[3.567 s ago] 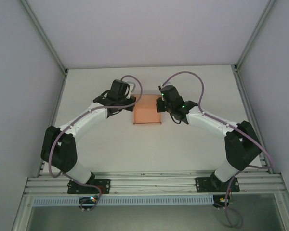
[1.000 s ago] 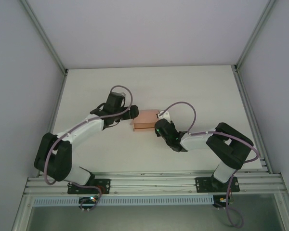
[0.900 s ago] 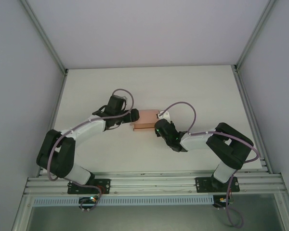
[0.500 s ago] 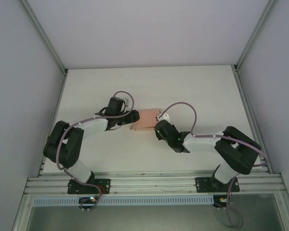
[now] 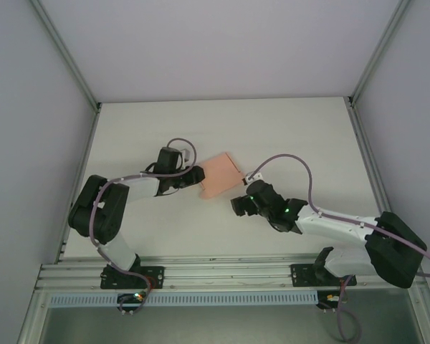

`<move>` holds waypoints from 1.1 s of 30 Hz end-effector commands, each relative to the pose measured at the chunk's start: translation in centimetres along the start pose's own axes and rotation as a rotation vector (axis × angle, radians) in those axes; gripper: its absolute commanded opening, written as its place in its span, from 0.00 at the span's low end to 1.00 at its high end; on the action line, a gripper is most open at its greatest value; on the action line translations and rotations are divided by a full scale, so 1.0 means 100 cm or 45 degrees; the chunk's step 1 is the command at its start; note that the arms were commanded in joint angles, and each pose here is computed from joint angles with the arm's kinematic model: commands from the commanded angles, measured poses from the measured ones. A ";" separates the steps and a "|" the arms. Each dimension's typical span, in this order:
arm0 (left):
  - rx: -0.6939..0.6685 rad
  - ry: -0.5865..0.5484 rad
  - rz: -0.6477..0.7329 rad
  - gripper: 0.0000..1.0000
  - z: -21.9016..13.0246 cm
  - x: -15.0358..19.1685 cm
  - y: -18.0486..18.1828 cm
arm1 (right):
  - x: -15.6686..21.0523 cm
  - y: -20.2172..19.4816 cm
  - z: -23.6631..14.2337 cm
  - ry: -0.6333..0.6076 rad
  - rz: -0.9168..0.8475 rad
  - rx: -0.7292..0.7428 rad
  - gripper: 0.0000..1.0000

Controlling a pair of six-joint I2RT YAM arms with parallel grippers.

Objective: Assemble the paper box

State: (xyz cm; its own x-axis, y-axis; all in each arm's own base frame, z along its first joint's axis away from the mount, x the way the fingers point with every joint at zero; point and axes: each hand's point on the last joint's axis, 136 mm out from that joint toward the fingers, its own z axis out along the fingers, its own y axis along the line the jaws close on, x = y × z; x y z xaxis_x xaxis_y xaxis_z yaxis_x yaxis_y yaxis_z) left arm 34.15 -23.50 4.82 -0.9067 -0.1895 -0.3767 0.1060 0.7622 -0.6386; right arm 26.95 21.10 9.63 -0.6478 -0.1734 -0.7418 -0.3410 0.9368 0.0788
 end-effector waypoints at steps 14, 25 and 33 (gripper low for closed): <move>0.219 0.001 -0.310 0.33 -0.001 0.027 0.047 | -0.073 -0.015 0.052 0.149 0.595 -0.348 1.00; 0.218 -0.001 -0.299 0.32 -0.002 0.031 0.055 | -0.091 0.013 0.113 0.330 0.724 -0.701 0.99; 0.225 0.002 -0.279 0.32 -0.002 0.030 0.054 | -0.089 0.040 0.124 0.410 0.802 -0.942 0.87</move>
State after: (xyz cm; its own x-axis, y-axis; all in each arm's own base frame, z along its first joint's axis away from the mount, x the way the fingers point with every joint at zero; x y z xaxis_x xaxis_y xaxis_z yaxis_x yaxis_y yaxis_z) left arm 33.87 -21.43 4.60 -0.8863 -0.3301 -0.3248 0.1178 0.5175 -0.8475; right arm 40.47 28.51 6.93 -0.9543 0.1499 -0.2584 -0.1254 0.5843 0.8018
